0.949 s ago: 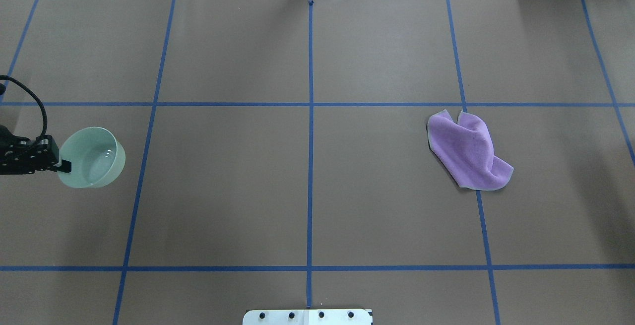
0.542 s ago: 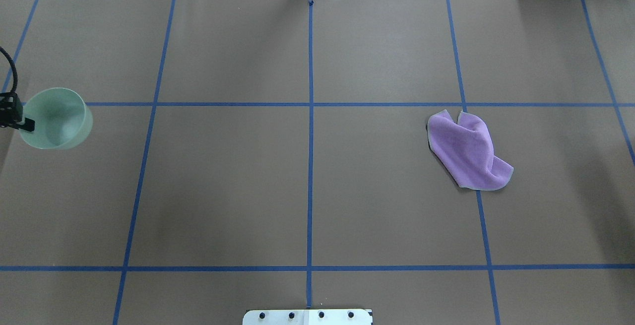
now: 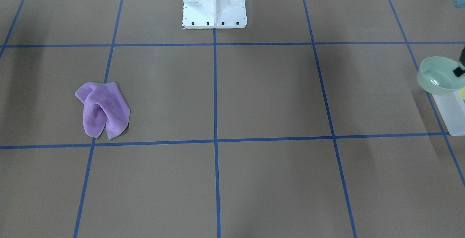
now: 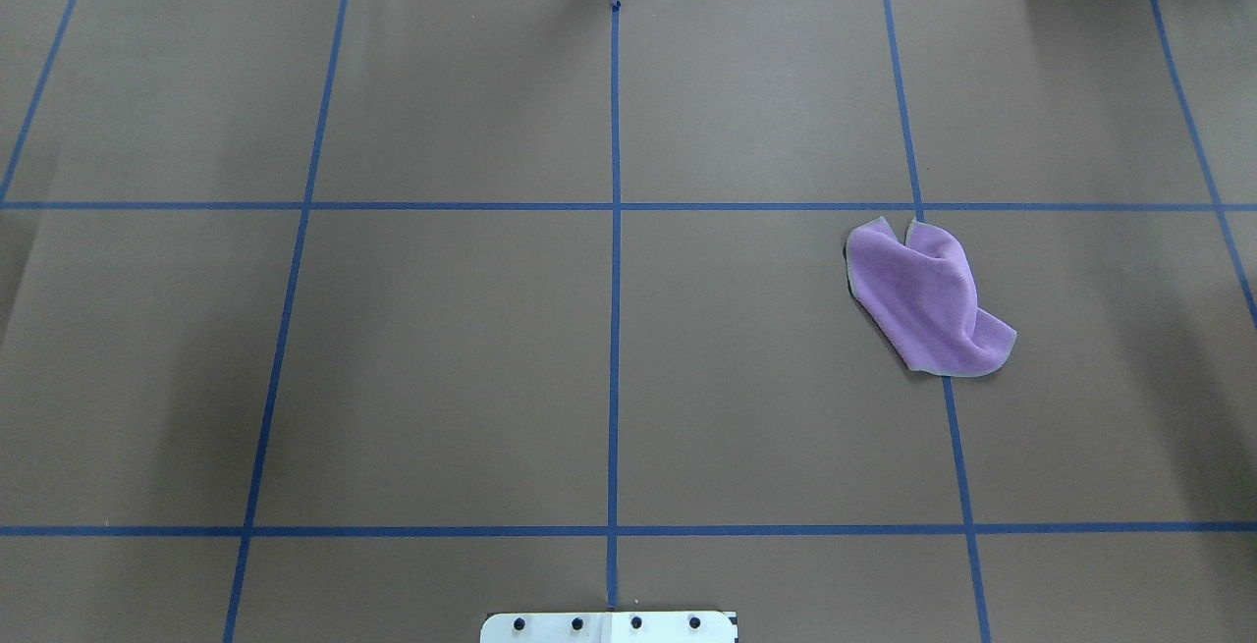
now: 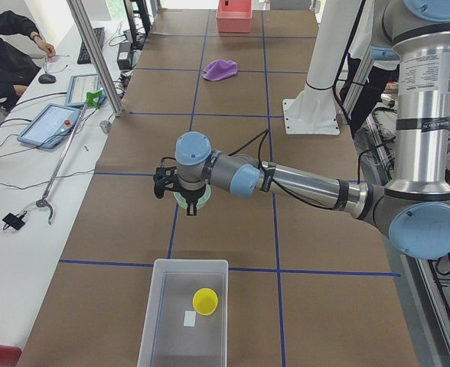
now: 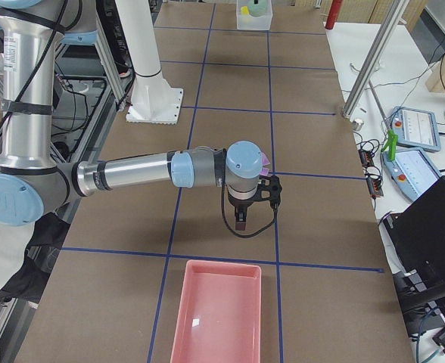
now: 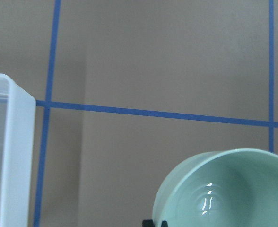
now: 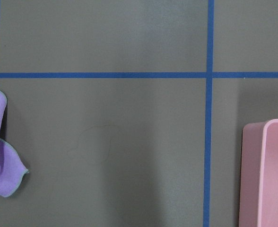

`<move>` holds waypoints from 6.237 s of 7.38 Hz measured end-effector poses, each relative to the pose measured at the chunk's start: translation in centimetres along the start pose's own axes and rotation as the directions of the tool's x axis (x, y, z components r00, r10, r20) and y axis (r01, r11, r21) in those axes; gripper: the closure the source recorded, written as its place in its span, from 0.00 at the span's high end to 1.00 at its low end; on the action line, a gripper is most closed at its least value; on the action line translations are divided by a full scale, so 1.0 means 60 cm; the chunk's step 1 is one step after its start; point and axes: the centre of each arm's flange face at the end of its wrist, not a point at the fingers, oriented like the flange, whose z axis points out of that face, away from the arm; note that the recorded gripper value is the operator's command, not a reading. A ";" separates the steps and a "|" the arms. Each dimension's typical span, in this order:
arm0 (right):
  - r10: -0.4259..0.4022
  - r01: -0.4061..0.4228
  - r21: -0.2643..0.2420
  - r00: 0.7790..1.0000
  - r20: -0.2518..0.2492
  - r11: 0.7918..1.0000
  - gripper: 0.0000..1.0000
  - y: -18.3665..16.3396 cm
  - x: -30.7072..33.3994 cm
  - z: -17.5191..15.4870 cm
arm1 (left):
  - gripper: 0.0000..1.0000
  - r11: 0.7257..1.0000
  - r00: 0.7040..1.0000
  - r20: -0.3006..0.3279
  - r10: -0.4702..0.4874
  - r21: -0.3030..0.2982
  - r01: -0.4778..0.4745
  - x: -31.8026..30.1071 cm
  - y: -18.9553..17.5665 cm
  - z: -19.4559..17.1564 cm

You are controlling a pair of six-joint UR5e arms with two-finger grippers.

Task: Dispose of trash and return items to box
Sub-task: 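Lift the green bowl with the left gripper toward the clear bin, then lower the green bowl into the clear bin and release it, then reach the right gripper down and pinch the lilac cloth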

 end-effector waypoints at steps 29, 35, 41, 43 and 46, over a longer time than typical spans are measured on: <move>-0.004 0.004 0.001 1.000 0.006 1.000 1.00 0.009 -0.005 -0.003 | 0.99 0.984 0.971 0.157 -0.180 0.024 0.178 -0.556 -0.052 0.164; -0.009 0.009 0.006 1.000 0.005 1.000 1.00 0.009 -0.008 -0.006 | 0.99 0.991 0.998 0.022 -0.056 0.121 0.053 -0.395 -0.147 0.043; 0.046 -0.046 -0.006 0.999 0.001 0.999 1.00 0.008 -0.064 -0.001 | 0.99 0.974 0.982 -0.009 -0.189 0.127 0.189 -0.033 -0.124 -0.042; 0.024 -0.024 -0.002 0.998 0.065 1.000 1.00 0.011 -0.130 -0.016 | 0.99 0.976 0.981 0.002 -0.193 0.100 0.192 -0.003 -0.106 -0.005; 0.019 -0.018 -0.054 0.999 0.030 0.998 1.00 -0.008 -0.358 0.043 | 0.99 0.975 0.980 0.004 -0.201 0.093 0.200 0.002 -0.101 0.005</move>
